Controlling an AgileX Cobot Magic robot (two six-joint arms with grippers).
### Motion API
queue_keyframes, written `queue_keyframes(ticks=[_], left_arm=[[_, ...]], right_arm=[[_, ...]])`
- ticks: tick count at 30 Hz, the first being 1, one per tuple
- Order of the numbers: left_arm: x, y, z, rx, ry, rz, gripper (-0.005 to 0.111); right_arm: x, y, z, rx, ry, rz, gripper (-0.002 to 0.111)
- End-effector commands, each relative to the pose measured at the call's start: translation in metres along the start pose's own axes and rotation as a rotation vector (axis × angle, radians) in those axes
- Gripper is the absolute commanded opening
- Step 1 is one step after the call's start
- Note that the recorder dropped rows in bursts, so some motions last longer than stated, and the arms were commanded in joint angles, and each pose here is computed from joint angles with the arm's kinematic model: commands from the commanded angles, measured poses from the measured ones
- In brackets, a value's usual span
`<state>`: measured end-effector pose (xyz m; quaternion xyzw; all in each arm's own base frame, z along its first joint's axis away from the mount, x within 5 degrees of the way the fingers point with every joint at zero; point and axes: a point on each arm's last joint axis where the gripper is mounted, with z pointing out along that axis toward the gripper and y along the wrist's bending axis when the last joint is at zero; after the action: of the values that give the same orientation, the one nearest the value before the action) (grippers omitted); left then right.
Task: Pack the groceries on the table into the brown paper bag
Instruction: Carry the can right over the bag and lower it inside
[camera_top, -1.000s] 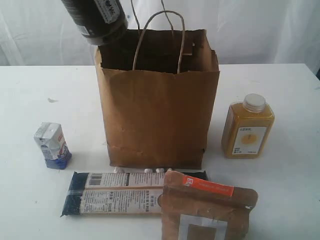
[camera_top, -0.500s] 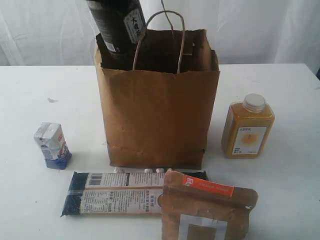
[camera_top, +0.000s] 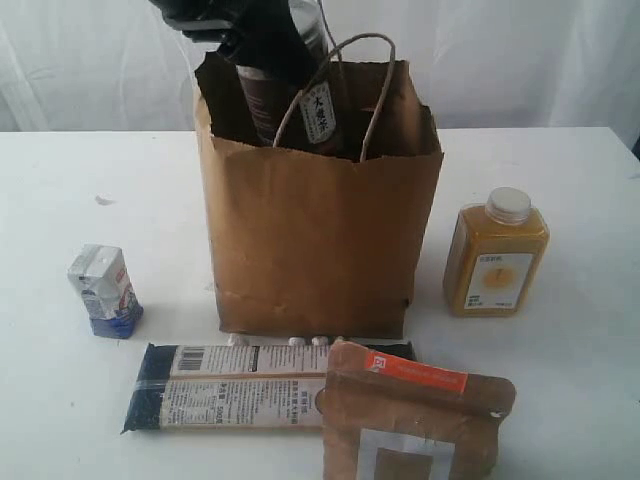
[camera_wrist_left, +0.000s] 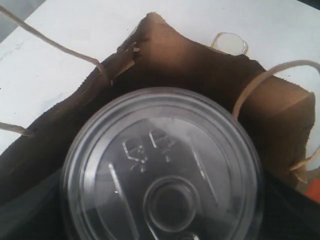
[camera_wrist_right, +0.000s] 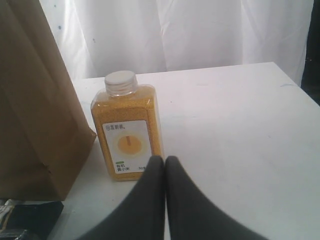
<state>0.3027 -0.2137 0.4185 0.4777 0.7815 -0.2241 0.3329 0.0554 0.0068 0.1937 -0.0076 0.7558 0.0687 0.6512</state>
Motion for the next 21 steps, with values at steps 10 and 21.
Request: queue_keyframes(ticks=[10,21], left_arm=[[0.009,0.002,0.023,0.097,0.101,-0.017,0.000],[0.017,0.002,0.051,0.247,0.143,-0.051,0.000]], right_arm=[[0.001,0.000,0.000,0.004,-0.010,0.010,0.000],[0.000,0.000,0.000,0.004,-0.011,0.024,0.000]])
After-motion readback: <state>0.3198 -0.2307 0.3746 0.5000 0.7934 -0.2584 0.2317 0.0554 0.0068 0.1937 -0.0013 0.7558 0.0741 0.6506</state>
